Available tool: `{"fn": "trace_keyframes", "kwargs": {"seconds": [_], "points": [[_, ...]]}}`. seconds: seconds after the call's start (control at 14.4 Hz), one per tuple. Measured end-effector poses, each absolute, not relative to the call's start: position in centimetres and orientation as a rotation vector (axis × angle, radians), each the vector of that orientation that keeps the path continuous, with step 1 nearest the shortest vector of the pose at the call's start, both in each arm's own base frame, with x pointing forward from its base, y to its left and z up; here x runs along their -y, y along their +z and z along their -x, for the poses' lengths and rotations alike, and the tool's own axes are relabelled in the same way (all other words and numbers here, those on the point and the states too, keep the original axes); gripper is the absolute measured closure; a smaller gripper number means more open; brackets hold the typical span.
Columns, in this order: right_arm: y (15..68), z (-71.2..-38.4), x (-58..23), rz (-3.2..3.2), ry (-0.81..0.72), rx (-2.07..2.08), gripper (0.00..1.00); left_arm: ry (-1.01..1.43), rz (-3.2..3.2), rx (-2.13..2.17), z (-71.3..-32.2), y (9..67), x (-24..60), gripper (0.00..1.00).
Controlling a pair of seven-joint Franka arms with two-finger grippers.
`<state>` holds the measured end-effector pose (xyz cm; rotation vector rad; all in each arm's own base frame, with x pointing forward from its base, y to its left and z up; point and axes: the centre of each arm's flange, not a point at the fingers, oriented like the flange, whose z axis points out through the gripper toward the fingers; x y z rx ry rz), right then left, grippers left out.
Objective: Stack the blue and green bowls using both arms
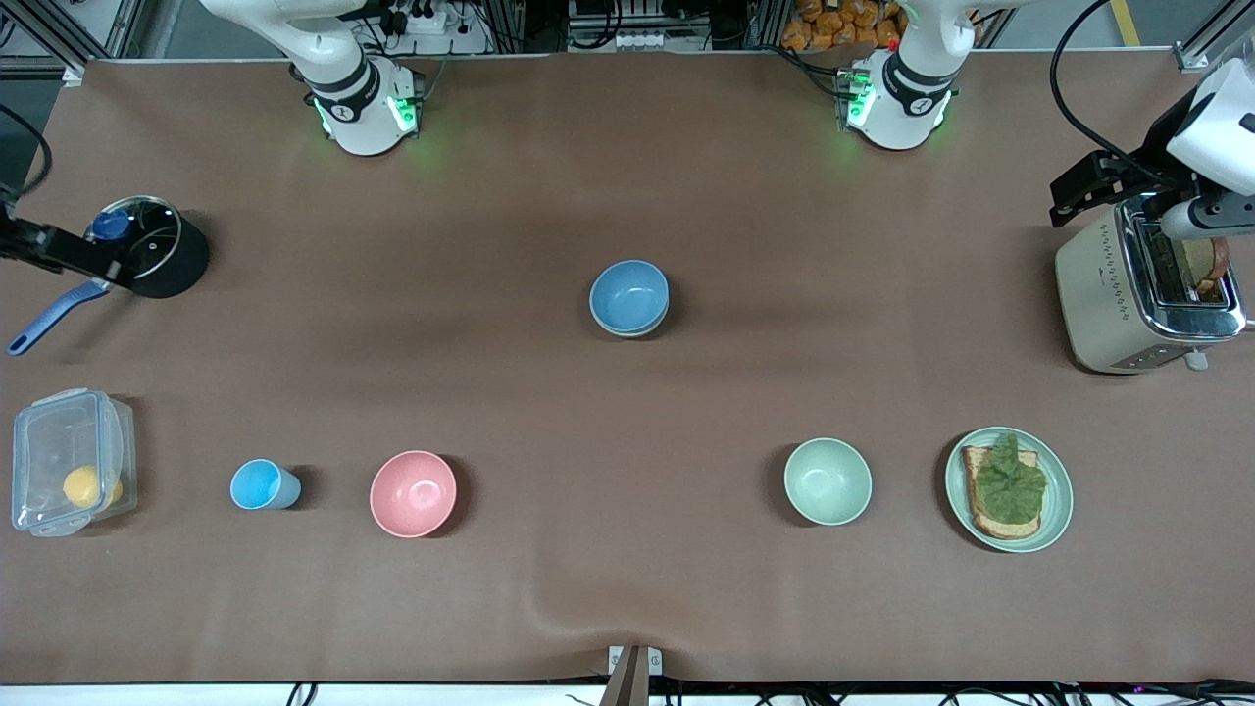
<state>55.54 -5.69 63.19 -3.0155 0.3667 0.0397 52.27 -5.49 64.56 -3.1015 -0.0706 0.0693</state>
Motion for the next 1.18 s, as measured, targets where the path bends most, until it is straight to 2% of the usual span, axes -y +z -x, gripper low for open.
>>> {"fn": "trace_keyframes", "kwargs": {"seconds": [0.55, 1.18], "points": [[63.7, -55.5, 0.5, 3.125, -0.030, -0.054, 0.00, 0.051, 3.105, 0.060, -52.4, 64.6, 5.8, 0.00], [65.4, -54.6, 0.4, 3.125, -0.090, -0.021, 0.00, 0.050, 3.116, 0.051, -52.4, 64.6, 6.2, 0.00]]}}
